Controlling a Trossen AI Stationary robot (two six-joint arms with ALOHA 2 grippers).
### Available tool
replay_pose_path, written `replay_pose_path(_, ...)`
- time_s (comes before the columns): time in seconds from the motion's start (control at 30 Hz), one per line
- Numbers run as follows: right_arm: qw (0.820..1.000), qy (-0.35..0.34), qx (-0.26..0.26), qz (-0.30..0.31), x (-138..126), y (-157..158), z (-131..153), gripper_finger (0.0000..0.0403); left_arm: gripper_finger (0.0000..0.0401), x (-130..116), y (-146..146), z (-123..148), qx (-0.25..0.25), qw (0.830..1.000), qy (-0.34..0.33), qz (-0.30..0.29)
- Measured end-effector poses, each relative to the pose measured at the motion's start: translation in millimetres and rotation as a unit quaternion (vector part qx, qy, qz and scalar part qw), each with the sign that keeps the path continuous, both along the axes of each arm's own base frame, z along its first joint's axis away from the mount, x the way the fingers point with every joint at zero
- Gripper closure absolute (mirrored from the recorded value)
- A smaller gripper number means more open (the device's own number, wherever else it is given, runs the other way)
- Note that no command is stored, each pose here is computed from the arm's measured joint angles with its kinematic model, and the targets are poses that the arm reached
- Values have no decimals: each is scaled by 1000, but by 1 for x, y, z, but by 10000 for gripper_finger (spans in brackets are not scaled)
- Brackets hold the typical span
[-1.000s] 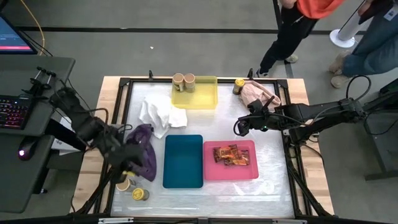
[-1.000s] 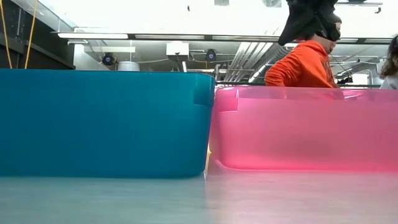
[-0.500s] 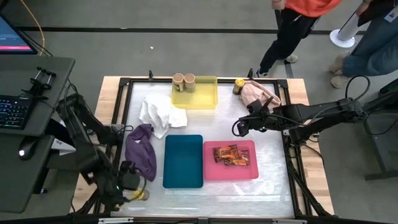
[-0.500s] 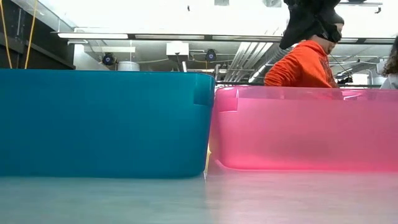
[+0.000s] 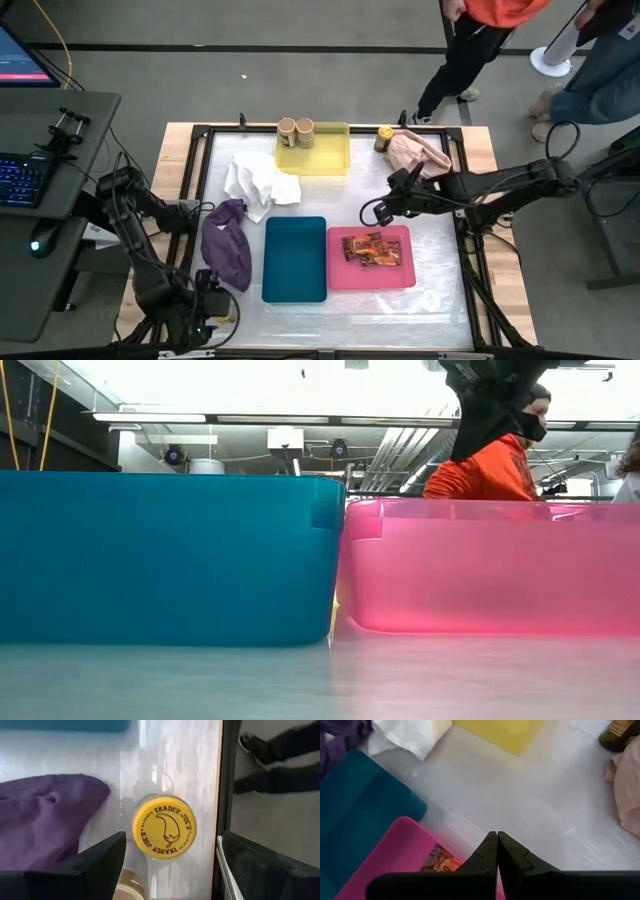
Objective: Sort spices by type
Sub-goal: Put the bottom yellow seasoning bottle into the blue bin
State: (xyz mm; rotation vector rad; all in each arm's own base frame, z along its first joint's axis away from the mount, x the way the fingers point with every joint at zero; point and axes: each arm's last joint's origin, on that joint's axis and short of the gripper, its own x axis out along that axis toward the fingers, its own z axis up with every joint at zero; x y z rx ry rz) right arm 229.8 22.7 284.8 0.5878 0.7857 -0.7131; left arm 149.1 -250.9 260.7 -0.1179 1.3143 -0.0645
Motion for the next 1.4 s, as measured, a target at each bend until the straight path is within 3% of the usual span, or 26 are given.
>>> replay_pose_path(0.27, 1000, 16, 0, 2, 4, 1, -6, 402, 86, 2, 0, -2, 16, 999, -24, 16)
replay_pose_path(0.53, 1000, 18, 0, 1, 4, 1, -6, 402, 86, 7, -10, -24, 54, 998, 1, -14)
replay_pose_path(1.0, 1000, 20, 4, 3, 3, 1, -6, 402, 89, 13, -17, -44, 73, 997, 27, 3)
replay_pose_path(1.13, 1000, 22, 4, 5, 3, 1, -6, 402, 113, 14, -17, -44, 70, 997, 30, 9)
replay_pose_path(1.4, 1000, 28, 3, 5, 2, 1, -7, 402, 206, 14, -16, -44, 69, 997, 35, 9)
